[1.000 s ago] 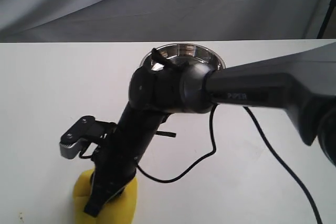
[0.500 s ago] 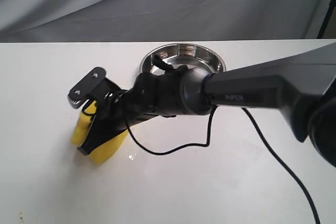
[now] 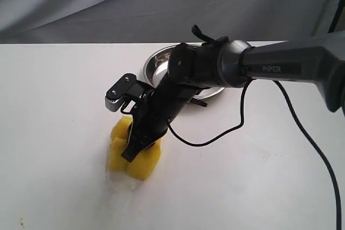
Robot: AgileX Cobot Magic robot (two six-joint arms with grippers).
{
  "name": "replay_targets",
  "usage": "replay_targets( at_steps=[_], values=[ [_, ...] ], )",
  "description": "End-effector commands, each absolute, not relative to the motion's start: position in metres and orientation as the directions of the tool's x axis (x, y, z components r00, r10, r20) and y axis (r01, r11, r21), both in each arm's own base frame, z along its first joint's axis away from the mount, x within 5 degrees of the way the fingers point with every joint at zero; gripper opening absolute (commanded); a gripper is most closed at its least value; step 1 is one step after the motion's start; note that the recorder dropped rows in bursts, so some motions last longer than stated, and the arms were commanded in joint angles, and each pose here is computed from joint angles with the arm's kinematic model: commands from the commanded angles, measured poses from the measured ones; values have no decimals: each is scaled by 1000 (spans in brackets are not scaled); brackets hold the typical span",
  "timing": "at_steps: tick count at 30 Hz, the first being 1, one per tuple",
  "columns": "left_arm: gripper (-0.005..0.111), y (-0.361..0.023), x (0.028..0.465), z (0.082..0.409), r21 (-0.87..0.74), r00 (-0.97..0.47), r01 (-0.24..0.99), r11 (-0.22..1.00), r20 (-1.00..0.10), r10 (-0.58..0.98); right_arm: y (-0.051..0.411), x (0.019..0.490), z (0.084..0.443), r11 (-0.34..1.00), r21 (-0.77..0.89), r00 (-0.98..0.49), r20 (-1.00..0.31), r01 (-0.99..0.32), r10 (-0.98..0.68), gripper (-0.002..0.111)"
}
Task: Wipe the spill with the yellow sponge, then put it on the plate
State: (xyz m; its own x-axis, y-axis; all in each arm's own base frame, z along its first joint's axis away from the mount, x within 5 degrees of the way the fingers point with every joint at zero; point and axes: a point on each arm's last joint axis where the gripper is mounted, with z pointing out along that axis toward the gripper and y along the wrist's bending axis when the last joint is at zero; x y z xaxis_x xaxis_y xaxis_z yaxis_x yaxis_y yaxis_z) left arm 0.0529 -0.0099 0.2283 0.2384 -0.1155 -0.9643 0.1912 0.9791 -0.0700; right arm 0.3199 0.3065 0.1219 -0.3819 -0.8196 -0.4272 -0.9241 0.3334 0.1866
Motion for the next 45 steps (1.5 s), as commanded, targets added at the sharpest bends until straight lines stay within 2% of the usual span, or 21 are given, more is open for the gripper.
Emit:
replay_targets(
  at_steps=[1,4,8,12,14,17,21,24,27,30,34,38,41,45],
  values=[
    [0,-10,52,230,-74,248,198,977,-961,-124,300,280,107,207,430,-315,-197,-879,-929,0],
    [0,-10,52,230,-74,248,198,977,-961,-124,314,261,110,158,486,-284,-196,-860,-939,0],
    [0,-10,52,230,-74,248,198,977,-961,-124,339,235,109,81,456,-204,-228,-886,-952,0],
    [0,-10,52,230,-74,248,198,977,-961,-124,366,214,107,33,360,-150,-302,-932,-941,0],
    [0,-10,52,230,-74,248,198,977,-961,-124,382,210,106,26,238,-119,-382,-971,-917,0],
    [0,-10,52,230,-73,248,198,978,-961,-122,399,229,111,91,-42,-54,-540,-995,-840,0],
    [0,-10,52,230,-73,248,198,978,-961,-122,404,256,123,246,-213,-39,-677,-946,-735,0],
    [0,-10,52,230,-75,248,198,977,-961,-124,395,277,127,307,-262,-39,-701,-915,-712,0],
    [0,-10,52,230,-75,248,198,977,-961,-124,373,300,123,342,-227,-106,-674,-912,-731,0],
    [0,-10,52,230,-75,248,198,977,-961,-124,353,307,123,315,-141,-169,-607,-939,-776,0],
    [0,-10,52,230,-73,248,198,977,-961,-122,331,287,139,184,92,-206,-439,-979,-874,0],
    [0,-10,52,230,-73,248,198,977,-961,-122,321,256,143,116,369,-225,-269,-922,-937,0],
    [0,-10,52,230,-75,248,199,977,-961,-124,334,235,146,105,482,-269,-285,-870,-920,0],
    [0,-10,52,230,-75,248,199,977,-961,-124,366,209,149,21,466,-241,-418,-884,-876,0]
  ],
)
